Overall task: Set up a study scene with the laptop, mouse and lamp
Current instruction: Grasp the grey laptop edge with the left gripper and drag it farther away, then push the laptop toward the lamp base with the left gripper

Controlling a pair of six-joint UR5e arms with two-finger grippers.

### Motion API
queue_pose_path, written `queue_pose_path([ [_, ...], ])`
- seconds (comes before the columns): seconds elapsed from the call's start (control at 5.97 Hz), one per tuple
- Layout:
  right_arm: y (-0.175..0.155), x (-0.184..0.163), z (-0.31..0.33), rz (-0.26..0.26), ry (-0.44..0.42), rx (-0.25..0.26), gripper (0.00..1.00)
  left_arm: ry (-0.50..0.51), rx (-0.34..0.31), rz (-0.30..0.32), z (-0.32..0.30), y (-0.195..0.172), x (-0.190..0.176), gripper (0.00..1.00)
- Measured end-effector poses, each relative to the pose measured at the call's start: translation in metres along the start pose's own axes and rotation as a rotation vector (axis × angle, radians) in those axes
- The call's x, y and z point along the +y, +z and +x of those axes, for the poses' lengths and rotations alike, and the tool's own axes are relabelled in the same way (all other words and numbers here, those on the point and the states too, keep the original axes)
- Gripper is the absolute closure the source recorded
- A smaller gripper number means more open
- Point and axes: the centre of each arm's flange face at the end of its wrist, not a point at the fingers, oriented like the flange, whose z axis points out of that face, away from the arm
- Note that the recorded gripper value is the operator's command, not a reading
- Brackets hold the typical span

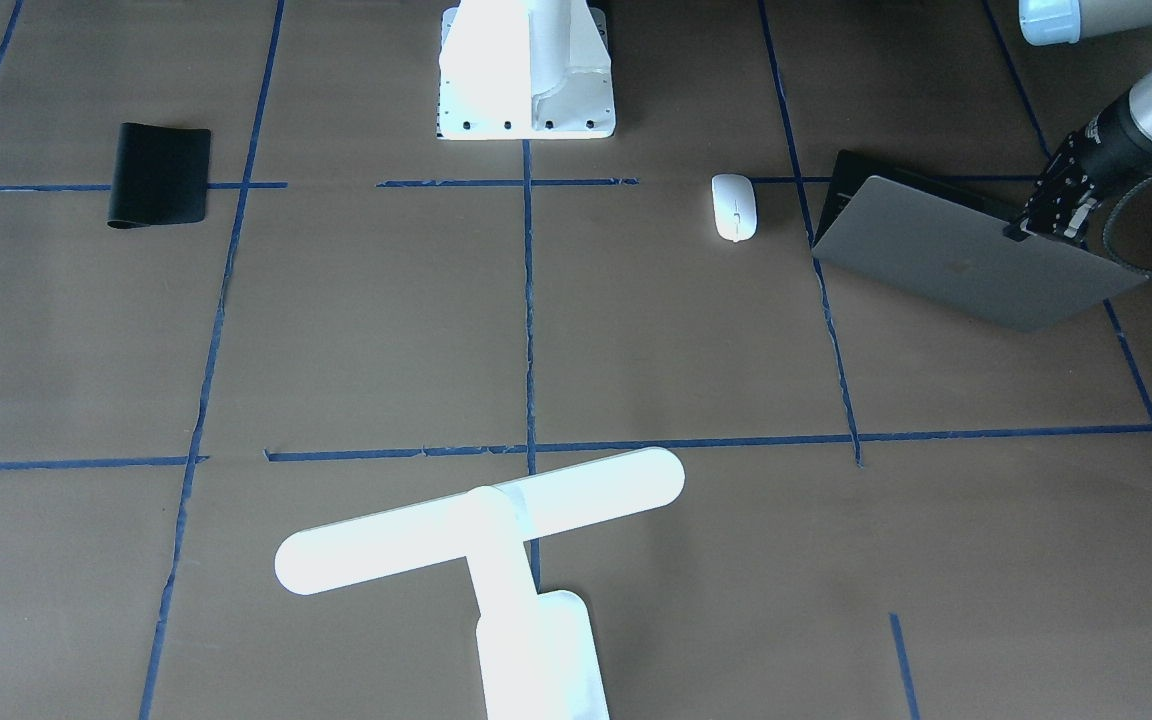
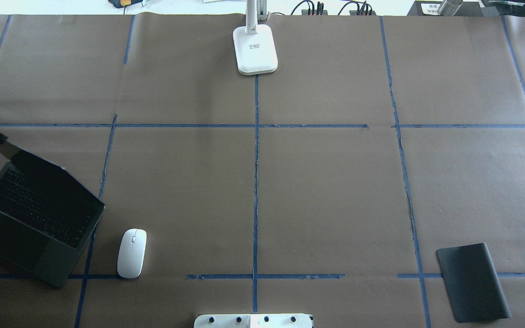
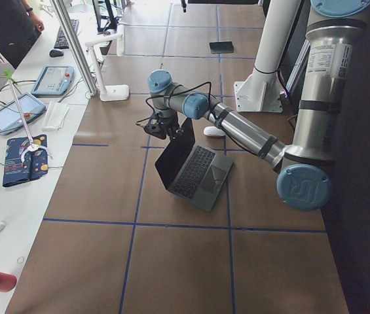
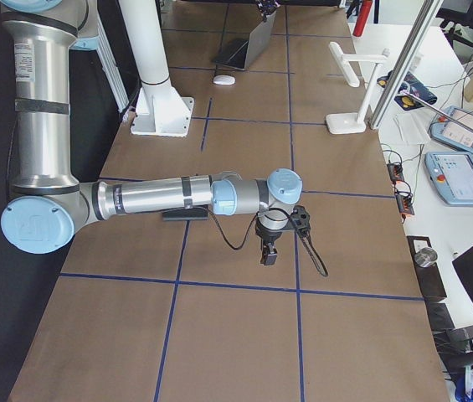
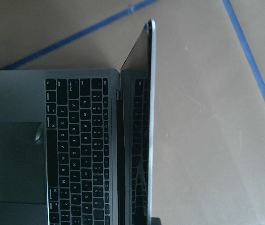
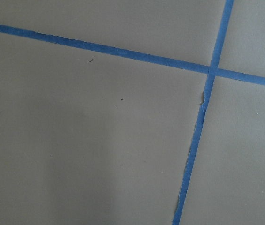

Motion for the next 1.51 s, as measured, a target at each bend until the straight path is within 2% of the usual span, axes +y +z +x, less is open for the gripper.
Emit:
queue_pose_path([
  [0.33,0.004,0.001,0.004,-0.008,0.007,0.0,0.0,-0.036,0.069,-0.011,0.098,-0.027,0.047,1.0],
  [0.67,0.005,0.001,0.005,-0.009,0.011,0.0,0.0,-0.117,0.111,-0.017,0.166,-0.039,0.114,1.0],
  [1.17,0.005,0.001,0.004,-0.008,0.011,0.0,0.0,-0.226,0.195,-0.02,0.245,-0.014,0.24,1.0],
  [1.51,0.006,0.001,0.005,-0.011,0.015,-0.001,0.0,-0.286,0.259,-0.005,0.283,0.003,0.29,1.0],
])
